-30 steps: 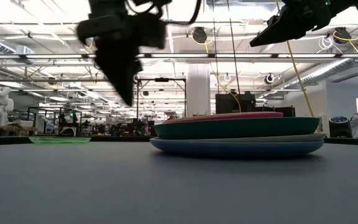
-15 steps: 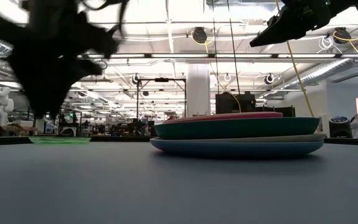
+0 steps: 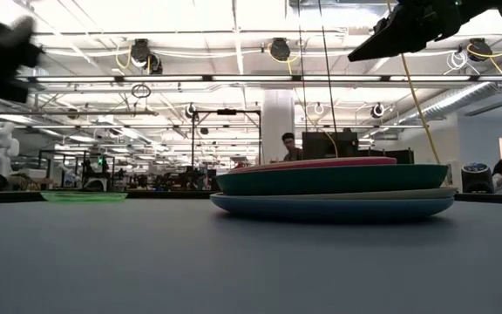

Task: Stack plastic plates
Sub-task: Stack the light pink plate on top of the other light pink plate

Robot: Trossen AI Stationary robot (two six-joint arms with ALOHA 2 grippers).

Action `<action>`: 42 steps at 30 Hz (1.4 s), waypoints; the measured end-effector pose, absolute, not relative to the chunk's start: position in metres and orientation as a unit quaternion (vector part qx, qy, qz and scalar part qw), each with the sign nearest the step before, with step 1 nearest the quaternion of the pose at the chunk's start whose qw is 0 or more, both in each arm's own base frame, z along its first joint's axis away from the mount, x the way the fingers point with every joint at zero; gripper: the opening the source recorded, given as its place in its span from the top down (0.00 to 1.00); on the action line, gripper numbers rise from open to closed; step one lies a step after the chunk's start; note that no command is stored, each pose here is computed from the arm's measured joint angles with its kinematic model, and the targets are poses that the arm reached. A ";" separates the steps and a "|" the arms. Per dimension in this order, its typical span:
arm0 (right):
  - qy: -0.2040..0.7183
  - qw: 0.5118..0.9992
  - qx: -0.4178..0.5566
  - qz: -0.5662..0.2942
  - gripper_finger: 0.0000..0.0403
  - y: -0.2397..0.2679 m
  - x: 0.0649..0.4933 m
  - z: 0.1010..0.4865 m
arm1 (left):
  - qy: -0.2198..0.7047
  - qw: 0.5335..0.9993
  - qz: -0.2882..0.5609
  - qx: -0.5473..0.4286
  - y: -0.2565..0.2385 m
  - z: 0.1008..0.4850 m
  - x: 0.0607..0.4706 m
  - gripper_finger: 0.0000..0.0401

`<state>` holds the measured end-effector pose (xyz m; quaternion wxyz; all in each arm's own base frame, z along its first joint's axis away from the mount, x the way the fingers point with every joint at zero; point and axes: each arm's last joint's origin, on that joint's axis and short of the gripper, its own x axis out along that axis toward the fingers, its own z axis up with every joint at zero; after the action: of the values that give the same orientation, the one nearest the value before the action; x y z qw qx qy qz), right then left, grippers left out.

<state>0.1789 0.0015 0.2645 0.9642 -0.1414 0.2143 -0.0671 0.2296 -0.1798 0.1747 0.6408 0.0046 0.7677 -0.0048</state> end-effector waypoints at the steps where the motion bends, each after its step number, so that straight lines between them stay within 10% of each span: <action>1: 0.213 0.964 -0.146 -0.066 0.78 0.001 0.179 0.265 | 0.766 0.643 -0.006 0.007 -0.186 0.175 0.226 0.74; 11: 0.192 0.963 -0.176 -0.064 0.78 0.002 0.181 0.269 | 0.731 0.681 0.037 0.009 -0.200 0.171 0.217 0.76; 18: 0.191 0.962 -0.184 -0.062 0.78 0.002 0.181 0.269 | 0.728 0.685 0.032 0.011 -0.197 0.165 0.217 0.98; 42: 0.191 0.962 -0.184 -0.063 0.78 0.002 0.181 0.269 | 0.705 0.689 0.159 0.063 -0.158 0.139 0.213 1.00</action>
<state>0.1810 0.0015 0.2694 0.9621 -0.1843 0.1909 -0.0627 0.2134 -0.1577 0.1386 0.6887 0.0632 0.7045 0.1594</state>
